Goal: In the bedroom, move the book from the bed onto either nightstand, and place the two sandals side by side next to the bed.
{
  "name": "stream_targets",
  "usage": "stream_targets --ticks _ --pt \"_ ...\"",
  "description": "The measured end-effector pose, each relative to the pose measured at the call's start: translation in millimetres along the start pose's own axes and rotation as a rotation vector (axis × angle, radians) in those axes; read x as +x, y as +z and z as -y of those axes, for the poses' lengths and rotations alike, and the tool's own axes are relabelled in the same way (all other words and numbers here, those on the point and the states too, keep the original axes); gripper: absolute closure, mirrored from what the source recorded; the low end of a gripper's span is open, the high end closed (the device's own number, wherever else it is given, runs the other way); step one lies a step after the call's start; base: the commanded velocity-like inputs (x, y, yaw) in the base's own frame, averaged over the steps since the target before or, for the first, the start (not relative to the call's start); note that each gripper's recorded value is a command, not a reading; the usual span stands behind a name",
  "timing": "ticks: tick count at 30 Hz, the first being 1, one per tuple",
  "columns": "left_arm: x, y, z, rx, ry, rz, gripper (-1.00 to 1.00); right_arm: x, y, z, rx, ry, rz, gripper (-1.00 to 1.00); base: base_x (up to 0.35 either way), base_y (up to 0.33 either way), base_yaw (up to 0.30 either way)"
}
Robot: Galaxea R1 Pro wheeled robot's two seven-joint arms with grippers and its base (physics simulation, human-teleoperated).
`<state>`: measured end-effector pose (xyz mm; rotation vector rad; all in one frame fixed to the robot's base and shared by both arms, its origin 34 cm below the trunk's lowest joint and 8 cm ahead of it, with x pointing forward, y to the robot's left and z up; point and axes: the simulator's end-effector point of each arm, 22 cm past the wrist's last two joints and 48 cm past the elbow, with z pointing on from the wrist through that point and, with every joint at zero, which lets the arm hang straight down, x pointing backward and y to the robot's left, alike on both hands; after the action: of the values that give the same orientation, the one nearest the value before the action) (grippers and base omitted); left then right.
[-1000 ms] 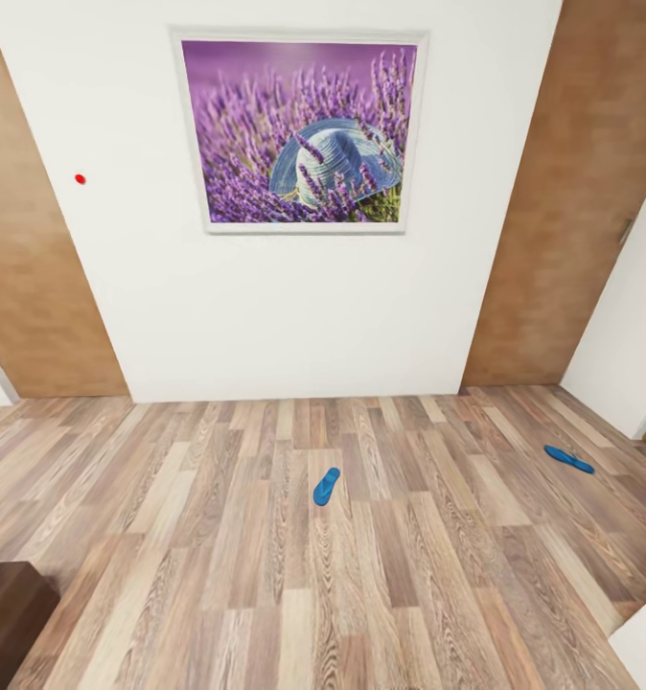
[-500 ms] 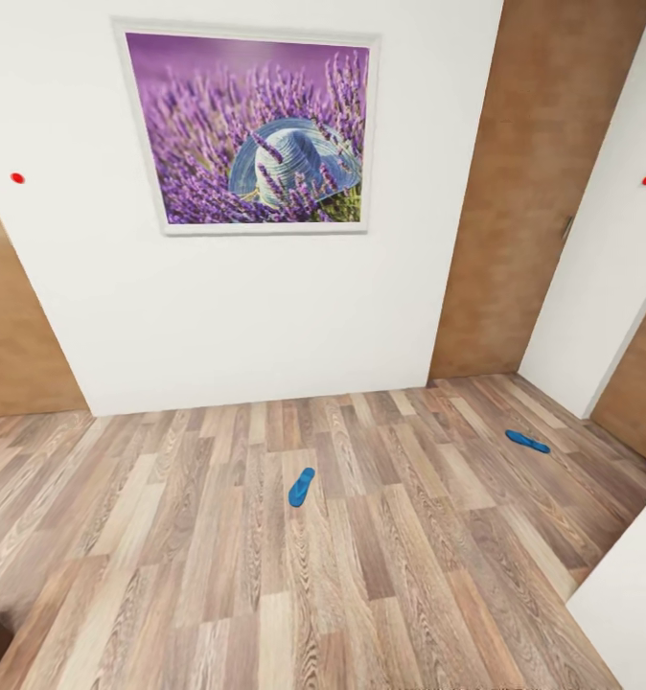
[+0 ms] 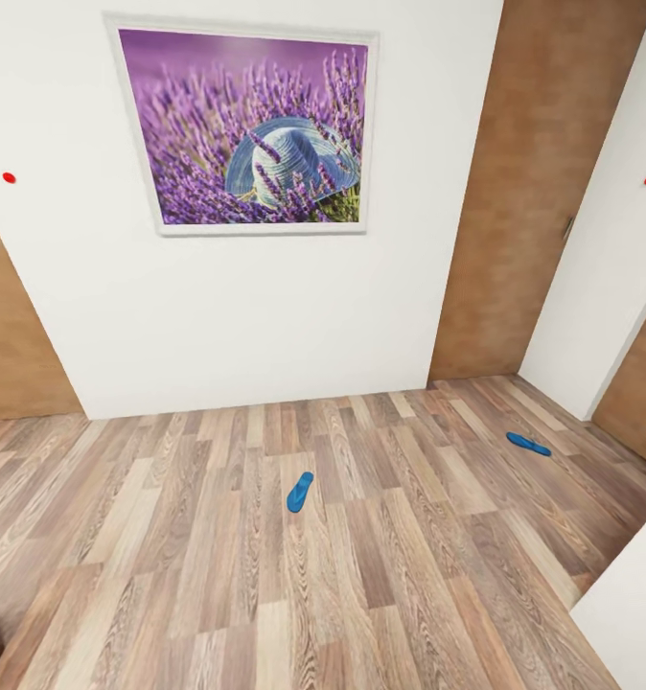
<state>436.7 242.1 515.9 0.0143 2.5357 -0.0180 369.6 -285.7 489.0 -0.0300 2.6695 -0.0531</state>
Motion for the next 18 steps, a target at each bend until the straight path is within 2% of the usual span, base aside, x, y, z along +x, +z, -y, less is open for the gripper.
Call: stream_targets --ticks 18 --pt "0.0 -0.1 0.0 0.0 0.0 0.0 -1.0 0.0 -0.1 0.0 0.0 0.0 0.0 -1.0 0.323 0.0 0.0"
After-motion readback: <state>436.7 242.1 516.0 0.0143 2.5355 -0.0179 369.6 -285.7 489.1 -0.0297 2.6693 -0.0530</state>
